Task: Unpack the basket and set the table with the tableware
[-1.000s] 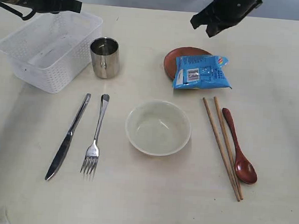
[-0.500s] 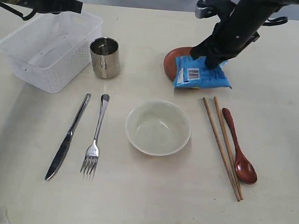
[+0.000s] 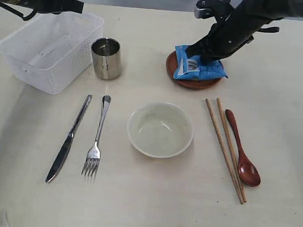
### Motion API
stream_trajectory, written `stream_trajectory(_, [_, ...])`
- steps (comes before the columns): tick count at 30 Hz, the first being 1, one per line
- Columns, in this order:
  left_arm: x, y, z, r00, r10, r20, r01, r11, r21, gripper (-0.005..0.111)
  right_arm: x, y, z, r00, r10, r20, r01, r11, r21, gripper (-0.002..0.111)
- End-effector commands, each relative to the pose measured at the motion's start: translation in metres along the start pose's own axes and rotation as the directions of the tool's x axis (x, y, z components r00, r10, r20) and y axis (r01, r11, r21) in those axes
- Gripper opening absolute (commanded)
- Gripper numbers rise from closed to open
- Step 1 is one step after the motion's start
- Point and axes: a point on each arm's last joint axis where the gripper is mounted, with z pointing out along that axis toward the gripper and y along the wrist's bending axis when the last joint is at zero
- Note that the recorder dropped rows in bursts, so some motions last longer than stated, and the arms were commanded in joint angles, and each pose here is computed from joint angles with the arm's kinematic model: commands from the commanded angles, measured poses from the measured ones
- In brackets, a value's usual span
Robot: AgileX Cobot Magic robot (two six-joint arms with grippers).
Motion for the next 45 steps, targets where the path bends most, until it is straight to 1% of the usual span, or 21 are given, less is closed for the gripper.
stream_trajectory(1, [-0.005, -0.002, -0.003, 1.000, 0.008, 0.014, -0.009, 1.000, 0.003, 0.000, -0.003, 0.005, -0.033, 1.000, -0.024, -0.018, 0.023, 1.000, -0.017, -0.001])
stream_trajectory(3, [-0.005, -0.002, -0.003, 1.000, 0.008, 0.014, -0.009, 1.000, 0.003, 0.000, -0.003, 0.003, -0.062, 0.999, -0.025, -0.025, 0.025, 0.999, -0.021, -0.001])
stream_trajectory(6, [-0.005, -0.002, -0.003, 1.000, 0.008, 0.014, -0.009, 1.000, 0.003, 0.000, 0.001, 0.001, -0.084, 0.999, 0.005, -0.053, -0.006, 1.000, -0.025, -0.001])
stream_trajectory(8, [-0.005, -0.002, -0.003, 1.000, 0.008, 0.014, -0.009, 1.000, 0.005, 0.000, 0.012, 0.004, -0.093, 0.996, 0.030, -0.087, -0.033, 0.999, -0.033, -0.001])
stream_trajectory(13, [-0.005, -0.003, -0.003, 1.000, 0.008, 0.014, -0.009, 1.000, 0.010, 0.000, 0.055, 0.013, -0.088, 0.978, 0.077, -0.193, -0.087, 0.995, -0.045, -0.001])
stream_trajectory(18, [-0.004, -0.003, -0.003, 1.000, 0.006, 0.014, -0.006, 1.000, 0.015, 0.000, 0.098, 0.023, -0.079, 0.964, 0.124, -0.237, -0.137, 0.990, -0.040, -0.001])
stream_trajectory(21, [-0.004, -0.006, -0.003, 1.000, 0.006, 0.012, -0.007, 0.999, 0.042, 0.000, 0.118, 0.026, -0.073, 0.957, 0.141, -0.253, -0.153, 0.988, -0.029, 0.000])
stream_trajectory(25, [-0.004, -0.009, -0.003, 1.000, 0.005, 0.011, -0.006, 0.997, 0.082, 0.000, 0.133, 0.028, -0.066, 0.946, 0.168, -0.277, -0.180, 0.983, -0.019, 0.000])
stream_trajectory(28, [-0.004, -0.010, -0.003, 1.000, 0.002, 0.010, -0.003, 0.996, 0.089, 0.000, 0.138, 0.029, -0.063, 0.942, 0.177, -0.284, -0.190, 0.982, -0.020, 0.000])
stream_trajectory(31, [-0.004, -0.010, -0.003, 1.000, 0.002, 0.010, -0.003, 0.996, 0.089, 0.000, 0.137, 0.030, -0.062, 0.944, 0.200, -0.263, -0.214, 0.977, -0.026, 0.000])
stream_trajectory(34, [-0.004, -0.010, -0.003, 1.000, 0.002, 0.010, -0.003, 0.996, 0.089, 0.000, 0.134, 0.037, -0.061, 0.955, 0.170, -0.242, -0.186, 0.982, -0.044, 0.000])
stream_trajectory(36, [-0.004, -0.010, -0.003, 1.000, 0.004, 0.010, -0.005, 0.996, 0.089, 0.000, 0.130, 0.043, -0.059, 0.963, 0.155, -0.219, -0.170, 0.984, -0.050, 0.006])
stream_trajectory(40, [-0.004, -0.010, -0.003, 1.000, 0.002, 0.010, -0.003, 0.996, 0.089, 0.000, 0.125, 0.062, -0.057, 0.976, 0.107, -0.190, -0.121, 0.991, -0.064, 0.032])
stream_trajectory(41, [-0.004, -0.010, -0.003, 1.000, 0.002, 0.010, -0.003, 0.996, 0.089, 0.000, 0.123, 0.065, -0.056, 0.979, 0.108, -0.173, -0.120, 0.991, -0.061, 0.035])
stream_trajectory(45, [-0.004, -0.010, -0.003, 1.000, 0.002, 0.010, -0.003, 0.996, 0.089, 0.000, 0.119, 0.070, -0.055, 0.986, 0.097, -0.135, -0.106, 0.993, -0.057, 0.036])
